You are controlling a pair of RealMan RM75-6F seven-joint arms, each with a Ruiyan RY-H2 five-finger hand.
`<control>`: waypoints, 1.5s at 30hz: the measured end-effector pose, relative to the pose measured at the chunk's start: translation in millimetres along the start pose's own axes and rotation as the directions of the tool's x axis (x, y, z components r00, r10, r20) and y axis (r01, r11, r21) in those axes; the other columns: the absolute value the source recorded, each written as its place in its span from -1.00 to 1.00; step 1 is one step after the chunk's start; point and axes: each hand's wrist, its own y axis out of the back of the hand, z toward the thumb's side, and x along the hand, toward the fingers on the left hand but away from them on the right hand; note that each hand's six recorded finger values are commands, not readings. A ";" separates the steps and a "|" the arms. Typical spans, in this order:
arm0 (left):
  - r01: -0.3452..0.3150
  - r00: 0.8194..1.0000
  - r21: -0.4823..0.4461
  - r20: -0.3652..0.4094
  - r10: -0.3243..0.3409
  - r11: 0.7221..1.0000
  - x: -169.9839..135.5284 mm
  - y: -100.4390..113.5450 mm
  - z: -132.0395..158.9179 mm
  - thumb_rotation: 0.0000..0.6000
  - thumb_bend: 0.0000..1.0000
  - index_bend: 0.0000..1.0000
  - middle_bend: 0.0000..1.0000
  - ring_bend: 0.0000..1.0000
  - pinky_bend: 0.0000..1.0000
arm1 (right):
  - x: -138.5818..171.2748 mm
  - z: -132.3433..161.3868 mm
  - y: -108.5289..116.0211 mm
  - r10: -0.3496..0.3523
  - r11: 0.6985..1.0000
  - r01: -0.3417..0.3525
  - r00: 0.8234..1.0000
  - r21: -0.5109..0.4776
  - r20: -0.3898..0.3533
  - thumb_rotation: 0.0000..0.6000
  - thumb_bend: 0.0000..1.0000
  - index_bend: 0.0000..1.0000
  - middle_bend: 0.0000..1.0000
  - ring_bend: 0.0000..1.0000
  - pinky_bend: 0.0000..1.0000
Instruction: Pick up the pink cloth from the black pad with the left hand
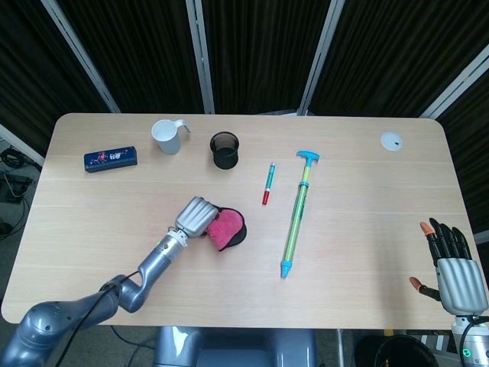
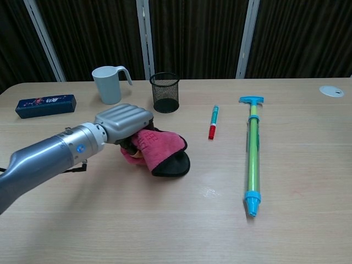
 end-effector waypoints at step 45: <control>-0.235 0.819 -0.062 -0.550 0.163 0.970 -310.4 101.8 -139.6 1.00 -1.00 -1.00 -1.00 -1.00 -1.00 | -0.5 21.4 -3.1 0.010 1.000 -0.012 0.996 -0.020 -0.087 1.00 -1.00 -1.00 -1.00 -1.00 -1.00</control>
